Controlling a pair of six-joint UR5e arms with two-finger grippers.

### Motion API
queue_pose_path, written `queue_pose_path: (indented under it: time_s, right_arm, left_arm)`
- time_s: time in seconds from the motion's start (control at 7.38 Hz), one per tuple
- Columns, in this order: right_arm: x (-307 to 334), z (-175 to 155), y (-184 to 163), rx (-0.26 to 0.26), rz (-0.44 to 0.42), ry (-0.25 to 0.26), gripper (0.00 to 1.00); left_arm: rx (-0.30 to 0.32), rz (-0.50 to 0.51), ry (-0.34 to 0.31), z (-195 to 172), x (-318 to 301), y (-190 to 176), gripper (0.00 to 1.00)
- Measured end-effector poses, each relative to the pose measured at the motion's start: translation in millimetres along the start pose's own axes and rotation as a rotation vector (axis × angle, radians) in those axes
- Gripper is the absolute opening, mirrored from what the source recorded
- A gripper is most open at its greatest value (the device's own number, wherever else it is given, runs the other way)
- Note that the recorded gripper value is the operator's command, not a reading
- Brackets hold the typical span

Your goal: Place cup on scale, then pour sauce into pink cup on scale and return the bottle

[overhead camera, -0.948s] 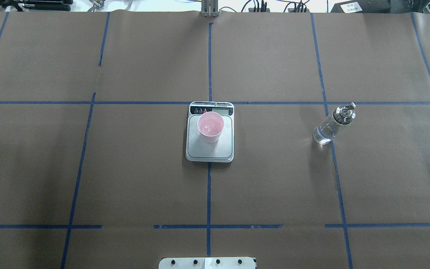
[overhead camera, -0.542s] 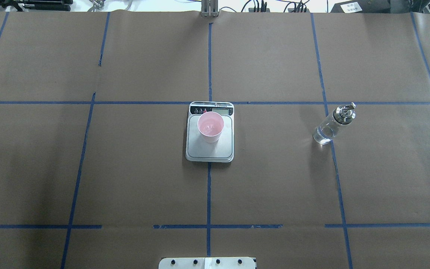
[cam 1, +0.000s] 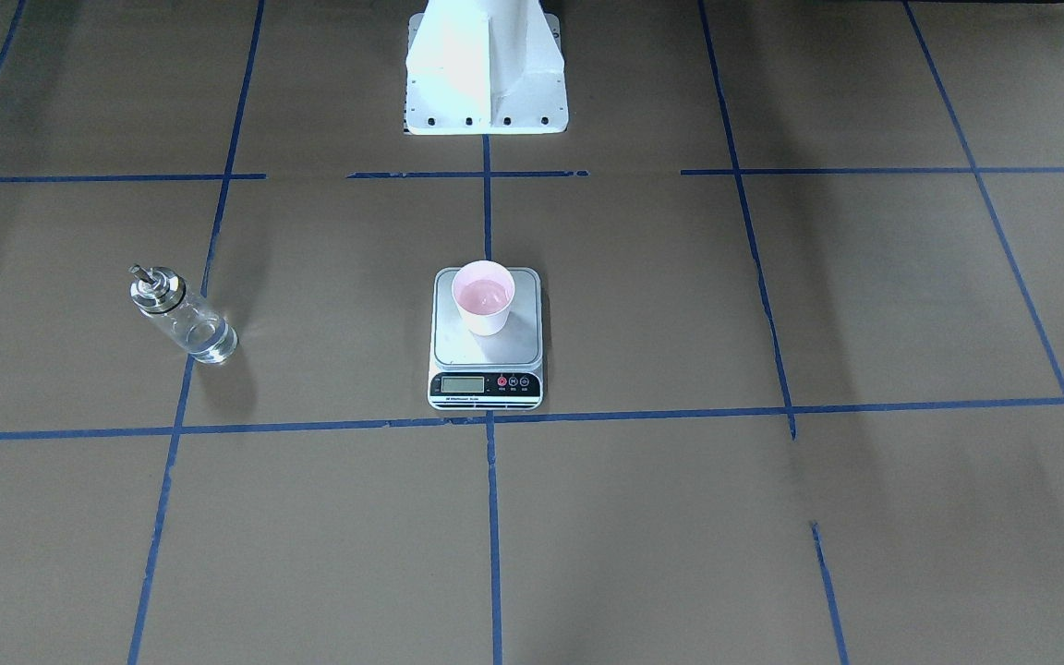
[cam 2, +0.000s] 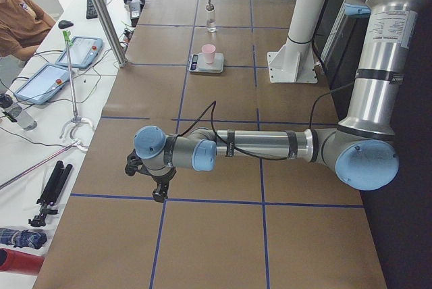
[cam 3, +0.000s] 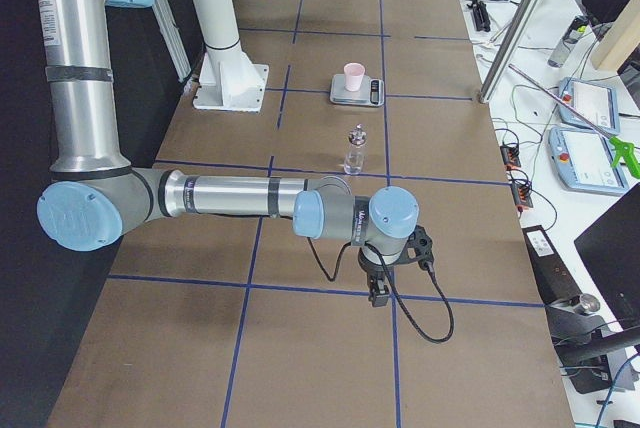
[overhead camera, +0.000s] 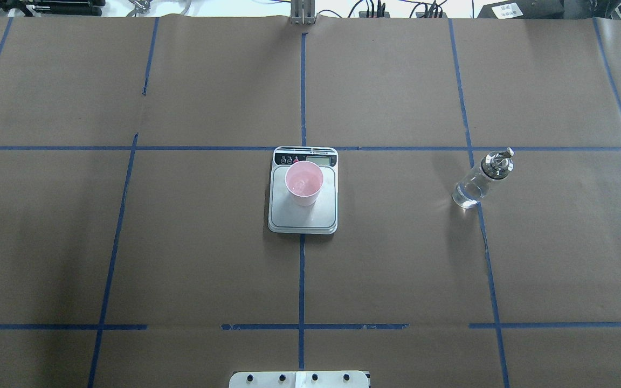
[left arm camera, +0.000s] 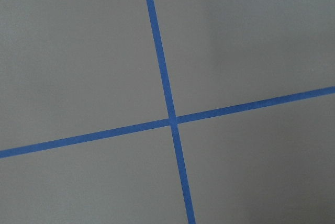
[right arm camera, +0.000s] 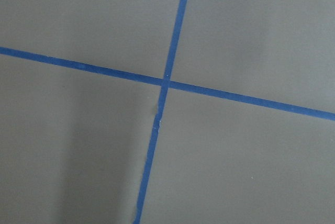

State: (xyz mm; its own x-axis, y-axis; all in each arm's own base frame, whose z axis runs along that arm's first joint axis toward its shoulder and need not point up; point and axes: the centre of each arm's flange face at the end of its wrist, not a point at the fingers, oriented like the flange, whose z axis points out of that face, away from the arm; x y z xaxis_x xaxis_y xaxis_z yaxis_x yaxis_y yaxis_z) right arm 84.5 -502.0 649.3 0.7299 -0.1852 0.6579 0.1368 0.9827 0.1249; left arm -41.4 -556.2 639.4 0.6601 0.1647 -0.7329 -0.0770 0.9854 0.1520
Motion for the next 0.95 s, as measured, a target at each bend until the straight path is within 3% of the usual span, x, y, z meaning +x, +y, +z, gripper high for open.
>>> queue_pose_path:
  time_s: [0.27,0.68,0.95]
  right_arm:
    - [-2.4,-8.0,4.9,0.005,0.012,0.041,1.0]
    - [-9.1,-10.1,3.9,-0.001,0.048,0.044,1.0]
    - [-9.5,-7.3,3.4,-0.01,0.053,0.047,1.0]
  left_arm:
    - [0.009,-0.024,-0.008,-11.0,9.9,-4.9,1.0]
    - [-0.018,-0.068,-0.008,-30.8,22.7,21.6,1.0]
    - [0.002,-0.111,-0.077,-49.9,3.2,44.0,1.0]
